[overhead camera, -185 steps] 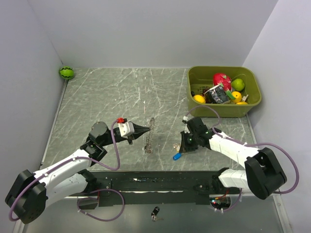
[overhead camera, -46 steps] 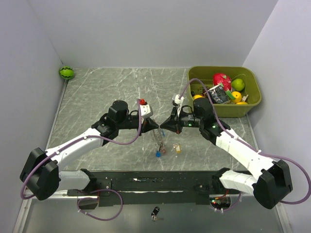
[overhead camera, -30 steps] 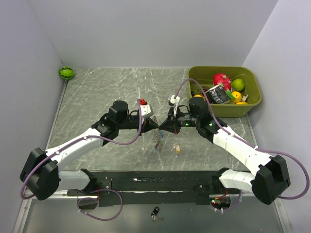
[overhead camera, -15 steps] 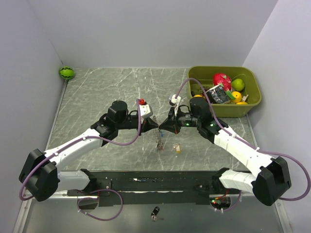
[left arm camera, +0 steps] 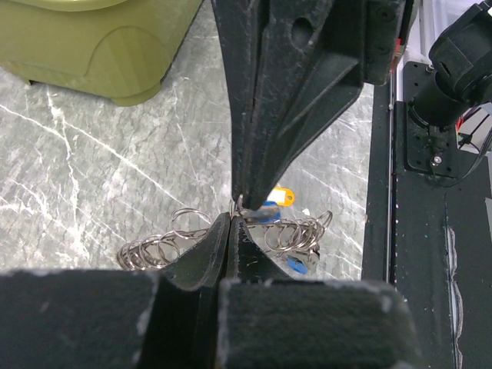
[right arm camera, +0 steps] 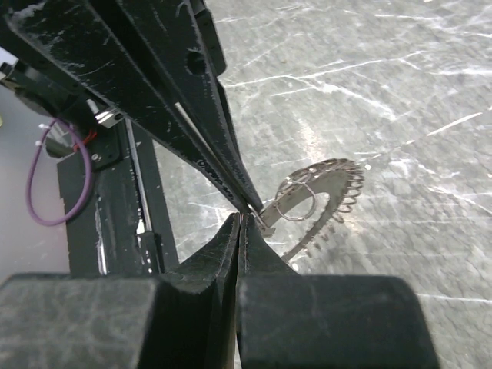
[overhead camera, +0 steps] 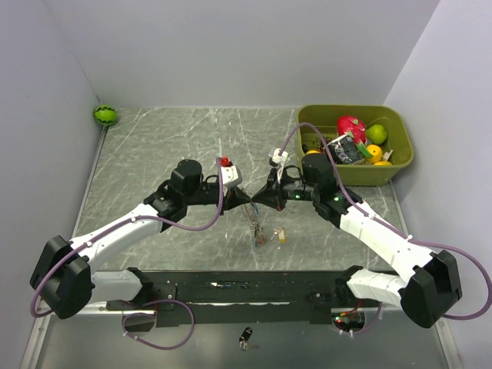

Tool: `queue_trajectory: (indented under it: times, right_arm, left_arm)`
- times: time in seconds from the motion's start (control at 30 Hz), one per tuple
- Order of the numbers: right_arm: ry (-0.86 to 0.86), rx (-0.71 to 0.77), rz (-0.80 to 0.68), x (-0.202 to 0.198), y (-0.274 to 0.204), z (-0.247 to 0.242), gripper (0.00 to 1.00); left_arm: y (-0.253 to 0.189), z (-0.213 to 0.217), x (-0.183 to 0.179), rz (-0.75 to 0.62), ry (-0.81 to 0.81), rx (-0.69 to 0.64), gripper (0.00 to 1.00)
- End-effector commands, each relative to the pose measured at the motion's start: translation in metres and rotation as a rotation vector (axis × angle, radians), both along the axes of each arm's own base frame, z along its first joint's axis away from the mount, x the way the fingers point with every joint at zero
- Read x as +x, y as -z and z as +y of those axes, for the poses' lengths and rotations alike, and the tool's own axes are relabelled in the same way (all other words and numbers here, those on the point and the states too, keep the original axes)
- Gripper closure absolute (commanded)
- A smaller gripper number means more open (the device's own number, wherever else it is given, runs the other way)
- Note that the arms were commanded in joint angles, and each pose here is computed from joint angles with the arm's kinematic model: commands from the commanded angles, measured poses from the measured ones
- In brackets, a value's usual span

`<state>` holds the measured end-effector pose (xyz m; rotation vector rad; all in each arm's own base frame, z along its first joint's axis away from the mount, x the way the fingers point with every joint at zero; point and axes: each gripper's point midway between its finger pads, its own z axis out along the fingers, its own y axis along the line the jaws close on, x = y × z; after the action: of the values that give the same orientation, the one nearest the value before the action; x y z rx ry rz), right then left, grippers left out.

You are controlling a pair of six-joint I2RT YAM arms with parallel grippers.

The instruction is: Put the keys on the keyring

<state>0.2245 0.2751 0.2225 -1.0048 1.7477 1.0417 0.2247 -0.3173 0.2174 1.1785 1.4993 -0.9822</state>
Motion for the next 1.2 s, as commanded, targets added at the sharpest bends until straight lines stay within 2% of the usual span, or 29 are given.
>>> queue_trajectory:
  times: [0.0,0.73,1.17]
  right_arm:
    - [0.054,0.028,-0.064,0.008,-0.016,-0.002,1.00]
    - [0.120,-0.013,-0.038,0.013,0.001,-0.011,1.00]
    - [0.081,0.019,-0.053,0.006,-0.005,-0.007,1.00]
  left_arm:
    - [-0.025,-0.005,-0.007,-0.059,0.045,-0.064,0.99]
    - [-0.039,-0.005,-0.012,-0.095,0.056,-0.116,0.99]
    - [-0.048,0.000,-0.014,-0.143,0.037,-0.163,0.99]
